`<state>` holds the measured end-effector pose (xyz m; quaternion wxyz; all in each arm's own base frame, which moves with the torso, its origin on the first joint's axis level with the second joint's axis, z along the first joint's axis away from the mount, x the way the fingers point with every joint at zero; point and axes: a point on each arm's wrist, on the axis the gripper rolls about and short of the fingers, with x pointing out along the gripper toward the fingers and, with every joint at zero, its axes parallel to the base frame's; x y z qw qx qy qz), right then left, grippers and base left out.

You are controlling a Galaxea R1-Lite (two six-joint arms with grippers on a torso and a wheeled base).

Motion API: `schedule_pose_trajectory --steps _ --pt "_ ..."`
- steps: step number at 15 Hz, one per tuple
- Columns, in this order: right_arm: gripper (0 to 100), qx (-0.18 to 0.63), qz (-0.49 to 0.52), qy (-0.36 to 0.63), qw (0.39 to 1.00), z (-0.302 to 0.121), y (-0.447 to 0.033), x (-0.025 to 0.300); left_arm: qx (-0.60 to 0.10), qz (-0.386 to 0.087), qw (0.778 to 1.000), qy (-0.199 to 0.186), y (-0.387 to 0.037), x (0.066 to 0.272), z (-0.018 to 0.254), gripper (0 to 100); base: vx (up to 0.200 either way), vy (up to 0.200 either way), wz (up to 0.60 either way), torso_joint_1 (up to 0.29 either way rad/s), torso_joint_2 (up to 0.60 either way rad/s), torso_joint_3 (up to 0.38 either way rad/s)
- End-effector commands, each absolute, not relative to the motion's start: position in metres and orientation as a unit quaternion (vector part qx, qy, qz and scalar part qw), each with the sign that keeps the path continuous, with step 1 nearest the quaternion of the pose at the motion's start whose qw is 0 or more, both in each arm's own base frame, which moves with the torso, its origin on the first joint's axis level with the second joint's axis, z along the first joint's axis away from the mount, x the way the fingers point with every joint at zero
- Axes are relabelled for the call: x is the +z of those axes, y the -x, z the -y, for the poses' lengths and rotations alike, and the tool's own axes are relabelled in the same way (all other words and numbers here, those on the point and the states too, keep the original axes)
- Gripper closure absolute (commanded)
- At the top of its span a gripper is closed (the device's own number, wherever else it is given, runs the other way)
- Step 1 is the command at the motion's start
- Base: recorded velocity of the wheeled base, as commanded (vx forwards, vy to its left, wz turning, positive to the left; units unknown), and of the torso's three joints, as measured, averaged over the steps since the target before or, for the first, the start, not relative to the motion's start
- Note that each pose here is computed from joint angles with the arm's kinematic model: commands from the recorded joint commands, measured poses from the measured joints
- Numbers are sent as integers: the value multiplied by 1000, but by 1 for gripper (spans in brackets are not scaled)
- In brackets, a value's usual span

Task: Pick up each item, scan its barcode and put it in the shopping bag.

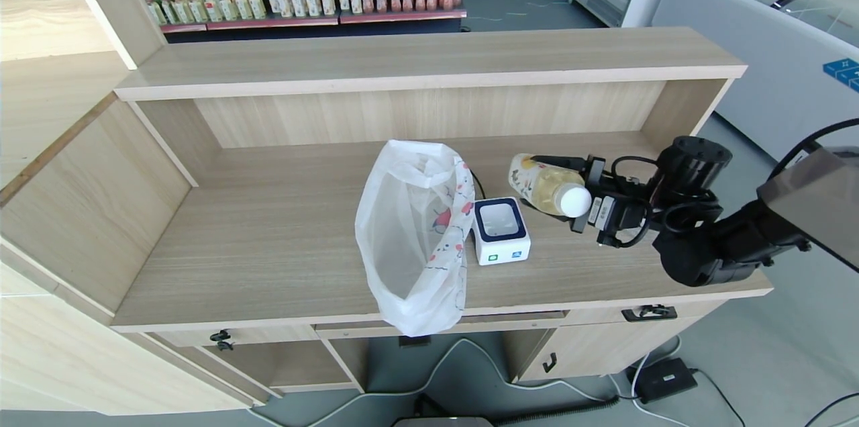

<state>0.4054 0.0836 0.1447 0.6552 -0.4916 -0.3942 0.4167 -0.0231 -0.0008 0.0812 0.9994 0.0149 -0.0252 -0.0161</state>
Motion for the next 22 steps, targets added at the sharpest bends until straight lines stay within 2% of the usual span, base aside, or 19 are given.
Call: schedule_pose_trajectory --steps 1,8,22 --pt "100 419 396 491 653 -86 -410 136 -16 26 999 -15 23 81 1 0 0 0 0 0 0 0" --pt "100 445 401 481 640 -86 -418 111 -16 26 999 -15 23 81 1 0 0 0 0 0 0 0" --pt "100 453 417 479 626 -92 -438 95 -16 26 999 -15 23 81 1 0 0 0 0 0 0 0"
